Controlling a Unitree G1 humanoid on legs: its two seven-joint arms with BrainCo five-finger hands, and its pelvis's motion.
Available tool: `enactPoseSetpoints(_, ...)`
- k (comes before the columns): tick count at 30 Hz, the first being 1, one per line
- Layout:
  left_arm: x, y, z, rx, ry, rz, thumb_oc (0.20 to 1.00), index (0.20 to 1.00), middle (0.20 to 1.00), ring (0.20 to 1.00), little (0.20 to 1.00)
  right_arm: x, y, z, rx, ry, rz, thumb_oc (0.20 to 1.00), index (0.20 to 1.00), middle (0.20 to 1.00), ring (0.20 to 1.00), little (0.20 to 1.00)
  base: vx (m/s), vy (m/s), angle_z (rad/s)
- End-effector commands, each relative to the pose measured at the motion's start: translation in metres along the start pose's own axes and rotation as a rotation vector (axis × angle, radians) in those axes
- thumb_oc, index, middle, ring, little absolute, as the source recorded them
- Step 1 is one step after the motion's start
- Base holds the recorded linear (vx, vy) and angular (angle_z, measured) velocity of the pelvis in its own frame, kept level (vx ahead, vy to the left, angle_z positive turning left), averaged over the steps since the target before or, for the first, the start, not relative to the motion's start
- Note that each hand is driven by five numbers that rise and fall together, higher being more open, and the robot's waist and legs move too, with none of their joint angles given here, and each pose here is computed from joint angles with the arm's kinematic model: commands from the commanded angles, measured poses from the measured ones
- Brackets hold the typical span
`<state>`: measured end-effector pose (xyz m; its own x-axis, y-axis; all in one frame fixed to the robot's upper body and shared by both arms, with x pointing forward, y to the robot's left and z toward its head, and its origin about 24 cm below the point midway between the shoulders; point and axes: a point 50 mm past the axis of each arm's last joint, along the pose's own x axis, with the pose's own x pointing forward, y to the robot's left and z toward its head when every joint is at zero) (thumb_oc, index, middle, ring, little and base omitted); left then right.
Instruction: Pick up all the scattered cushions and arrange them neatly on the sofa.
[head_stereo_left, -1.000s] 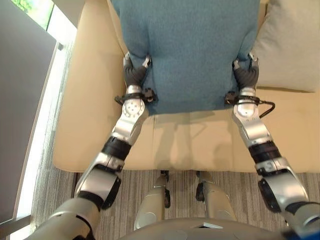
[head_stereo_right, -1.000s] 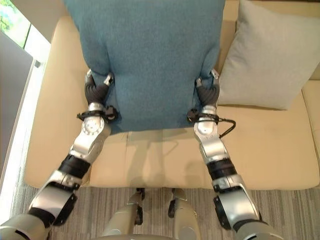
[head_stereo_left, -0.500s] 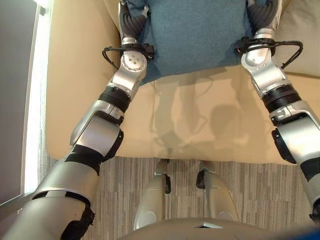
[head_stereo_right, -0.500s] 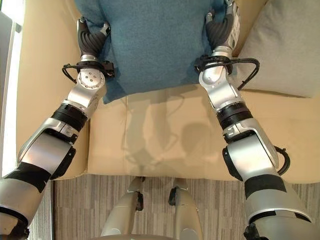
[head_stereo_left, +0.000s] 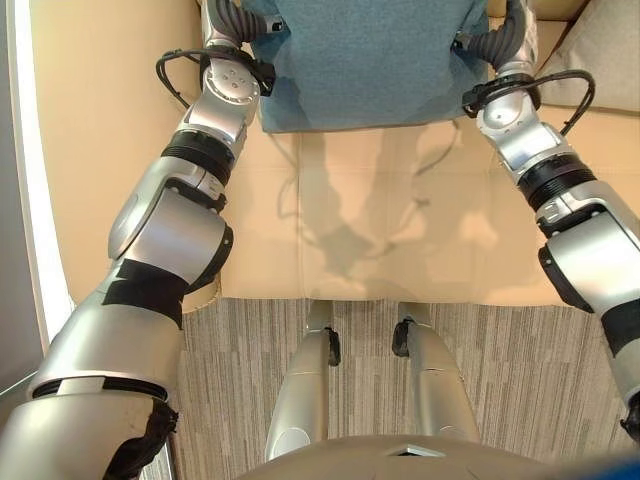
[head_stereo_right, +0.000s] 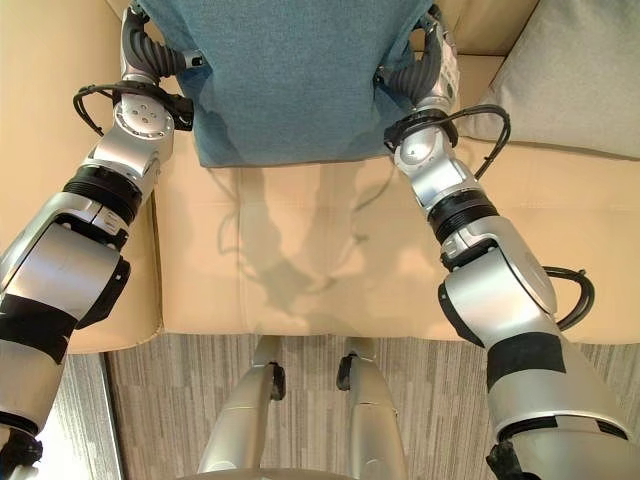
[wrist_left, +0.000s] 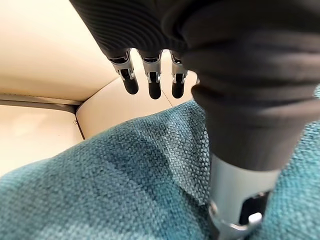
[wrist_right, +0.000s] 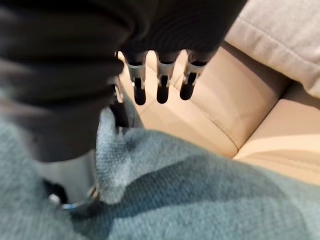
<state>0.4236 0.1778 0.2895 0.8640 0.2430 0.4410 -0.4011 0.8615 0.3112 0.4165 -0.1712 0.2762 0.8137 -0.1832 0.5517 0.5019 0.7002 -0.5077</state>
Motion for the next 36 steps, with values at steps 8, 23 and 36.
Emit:
enactPoseSetpoints(8,-0.011,0.03,-0.042,0.034,0.016,0.033,1.0,1.0,1.0,1.0,1.0,-0.013,0.01,-0.003,0.131,-0.013,0.017,1.0,1.0,1.0,1.0,1.0,0.01,-0.009,-0.02)
enactPoseSetpoints(23,-0.255,0.047,-0.217,-0.146,0.508,-0.131,1.0,1.0,1.0,1.0,1.0,-0.24,-0.011,-0.189,0.071,0.531,0.274,1.0,1.0,1.0,1.0,1.0,0.07,-0.053,0.07)
enactPoseSetpoints(36,-0.465,0.056,-0.299,0.117,1.378,-0.374,1.0,1.0,1.0,1.0,1.0,-0.411,0.012,-0.24,-0.09,1.052,0.709,1.0,1.0,1.0,1.0,1.0,-0.03,-0.033,-0.06)
